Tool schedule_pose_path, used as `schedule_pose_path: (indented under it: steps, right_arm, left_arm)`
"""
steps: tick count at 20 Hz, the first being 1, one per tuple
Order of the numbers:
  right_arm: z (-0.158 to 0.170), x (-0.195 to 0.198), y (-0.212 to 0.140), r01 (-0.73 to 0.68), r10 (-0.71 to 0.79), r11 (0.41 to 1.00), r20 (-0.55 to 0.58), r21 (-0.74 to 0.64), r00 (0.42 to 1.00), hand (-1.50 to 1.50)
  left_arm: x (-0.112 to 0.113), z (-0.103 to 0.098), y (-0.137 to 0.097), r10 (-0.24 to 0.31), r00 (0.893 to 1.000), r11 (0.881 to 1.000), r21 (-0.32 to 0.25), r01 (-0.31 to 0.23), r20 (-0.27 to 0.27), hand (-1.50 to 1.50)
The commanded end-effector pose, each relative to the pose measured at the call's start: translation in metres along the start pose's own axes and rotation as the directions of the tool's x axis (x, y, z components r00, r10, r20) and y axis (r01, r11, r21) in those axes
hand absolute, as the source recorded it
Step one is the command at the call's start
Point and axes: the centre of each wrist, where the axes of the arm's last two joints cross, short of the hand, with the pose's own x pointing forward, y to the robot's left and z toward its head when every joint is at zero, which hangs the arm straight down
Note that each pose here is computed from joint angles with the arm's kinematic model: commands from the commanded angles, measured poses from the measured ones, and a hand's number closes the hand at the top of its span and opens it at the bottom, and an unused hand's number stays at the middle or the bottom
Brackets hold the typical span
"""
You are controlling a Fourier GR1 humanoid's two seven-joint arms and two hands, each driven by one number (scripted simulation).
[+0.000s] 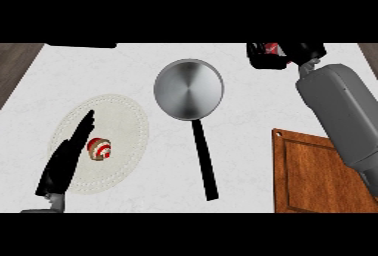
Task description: Pick the can from the cutting board and place it in the pan
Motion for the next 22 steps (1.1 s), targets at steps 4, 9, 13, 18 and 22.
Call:
schedule_pose_path:
  steps: [4, 9, 13, 18, 22]
  right_arm:
    - [-0.05, 0.062, 0.044, 0.12, -0.125, 0.989, 0.051, 0.089, 0.991, 1.5]
    - [-0.056, 0.074, 0.08, 0.212, -0.214, 0.967, -0.003, 0.14, 0.977, 1.5]
    - [-0.056, 0.09, 0.106, 0.169, -0.172, 0.965, -0.005, 0.198, 0.985, 1.5]
    - [-0.056, 0.094, 0.115, 0.068, -0.068, 0.958, -0.009, 0.28, 0.998, 1.5]
    - [-0.043, 0.077, 0.131, 0.236, -0.197, 0.885, -0.138, 0.402, 0.971, 1.5]
  left_arm:
    - [0.004, -0.004, 0.001, -0.006, 1.0, 1.0, -0.007, 0.006, 0.006, 0.0]
    - [0.003, -0.001, -0.005, -0.006, 1.0, 1.0, -0.022, 0.007, 0.016, 0.0]
    - [0.008, -0.01, -0.008, -0.012, 0.999, 1.0, -0.016, 0.013, 0.033, 0.0]
    - [0.012, 0.001, -0.003, -0.014, 0.999, 1.0, -0.021, 0.015, 0.05, 0.0]
    - [0.022, -0.01, -0.018, -0.004, 0.997, 0.998, -0.063, 0.009, 0.072, 0.0]
